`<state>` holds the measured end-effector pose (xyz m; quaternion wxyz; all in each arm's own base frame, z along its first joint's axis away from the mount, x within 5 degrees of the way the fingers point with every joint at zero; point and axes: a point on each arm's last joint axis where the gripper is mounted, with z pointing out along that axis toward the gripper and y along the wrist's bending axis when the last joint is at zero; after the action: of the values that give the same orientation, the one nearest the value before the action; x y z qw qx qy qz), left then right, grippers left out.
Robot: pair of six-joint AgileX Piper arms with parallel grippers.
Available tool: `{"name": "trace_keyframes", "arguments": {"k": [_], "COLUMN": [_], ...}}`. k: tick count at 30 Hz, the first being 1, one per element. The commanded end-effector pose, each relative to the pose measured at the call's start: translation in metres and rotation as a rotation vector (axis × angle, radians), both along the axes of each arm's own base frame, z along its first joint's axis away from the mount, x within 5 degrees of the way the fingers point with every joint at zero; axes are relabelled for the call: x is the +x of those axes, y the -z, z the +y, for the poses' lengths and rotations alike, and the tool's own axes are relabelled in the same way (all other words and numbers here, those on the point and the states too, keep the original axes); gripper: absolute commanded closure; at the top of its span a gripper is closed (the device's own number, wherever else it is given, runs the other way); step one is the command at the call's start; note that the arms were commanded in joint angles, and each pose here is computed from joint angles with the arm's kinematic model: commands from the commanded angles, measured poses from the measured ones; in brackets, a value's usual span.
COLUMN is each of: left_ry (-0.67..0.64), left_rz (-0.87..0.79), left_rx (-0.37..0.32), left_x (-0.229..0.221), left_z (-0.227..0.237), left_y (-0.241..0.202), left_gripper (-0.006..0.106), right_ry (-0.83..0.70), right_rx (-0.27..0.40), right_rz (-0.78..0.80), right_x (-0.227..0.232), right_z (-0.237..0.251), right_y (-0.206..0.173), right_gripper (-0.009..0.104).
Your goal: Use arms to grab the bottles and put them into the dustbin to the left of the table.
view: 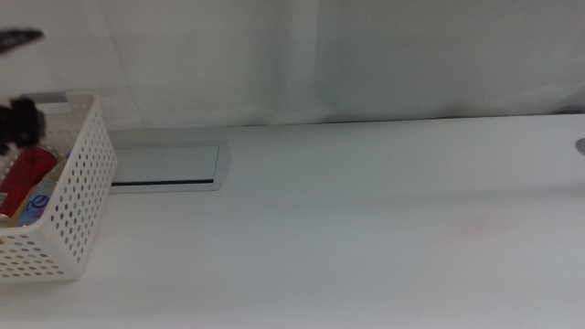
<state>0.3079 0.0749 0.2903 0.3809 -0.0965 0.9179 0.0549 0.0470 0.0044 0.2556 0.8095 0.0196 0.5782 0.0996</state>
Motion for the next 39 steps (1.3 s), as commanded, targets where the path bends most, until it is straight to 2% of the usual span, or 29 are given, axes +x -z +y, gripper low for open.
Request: {"name": "trace_keyframes", "arguments": {"k": [1, 6, 8, 9, 10, 11, 13, 14, 21, 26, 29, 31, 36, 39], "left_ry": [0.012, 0.113, 0.151, 0.165, 0.180, 0.193, 0.200, 0.205, 0.235, 0.247, 0.209, 0.183, 0.173, 0.165], "left_rz": [-0.094, -0.251, -0.314, -0.331, -0.347, -0.355, -0.365, -0.370, -0.492, -0.601, -0.672, -0.664, -0.598, -0.612], "left_rx": [0.017, 0.083, 0.090, 0.091, 0.091, 0.094, 0.100, 0.109, 0.034, -0.051, -0.064, -0.083, -0.091, -0.085], "left_x": [-0.015, -0.060, -0.082, -0.092, -0.102, -0.113, -0.132, -0.142, -0.189, -0.207, -0.212, -0.212, -0.217, -0.224], "left_z": [-0.008, -0.037, -0.049, -0.053, -0.058, -0.061, -0.063, -0.064, -0.074, -0.080, -0.078, -0.077, -0.076, -0.076], "left_y": [-0.031, -0.085, -0.104, -0.110, -0.116, -0.121, -0.127, -0.130, -0.110, -0.063, -0.022, -0.003, 0.032, 0.048], "left_gripper": [0.009, 0.010, 0.019, 0.026, 0.039, 0.055, 0.096, 0.102, 0.102, 0.102, 0.102, 0.102, 0.102, 0.102], "right_ry": [0.009, 0.009, 0.009, 0.009, 0.009, 0.009, 0.009, 0.009, 0.009, 0.009, 0.009, 0.009, 0.009, 0.009], "right_rx": [-0.013, -0.013, -0.014, -0.014, -0.014, -0.014, -0.014, -0.014, -0.014, -0.014, -0.014, -0.014, -0.014, -0.014], "right_rz": [-0.025, -0.020, -0.018, -0.018, -0.018, -0.018, -0.018, -0.018, -0.018, -0.018, -0.018, -0.018, -0.018, -0.018], "right_x": [-0.004, -0.004, -0.004, -0.004, -0.004, -0.004, -0.004, -0.004, -0.004, -0.004, -0.004, -0.004, -0.004, -0.004], "right_z": [0.000, 0.000, 0.000, 0.000, 0.000, 0.000, 0.000, 0.000, 0.000, 0.000, 0.000, 0.000, 0.000, 0.000], "right_y": [0.001, 0.001, 0.001, 0.001, 0.001, 0.001, 0.001, 0.001, 0.001, 0.001, 0.001, 0.001, 0.001, 0.001], "right_gripper": [-0.006, -0.006, -0.006, -0.006, -0.006, -0.006, -0.006, -0.006, -0.006, -0.006, -0.006, -0.006, -0.006, -0.006]}}
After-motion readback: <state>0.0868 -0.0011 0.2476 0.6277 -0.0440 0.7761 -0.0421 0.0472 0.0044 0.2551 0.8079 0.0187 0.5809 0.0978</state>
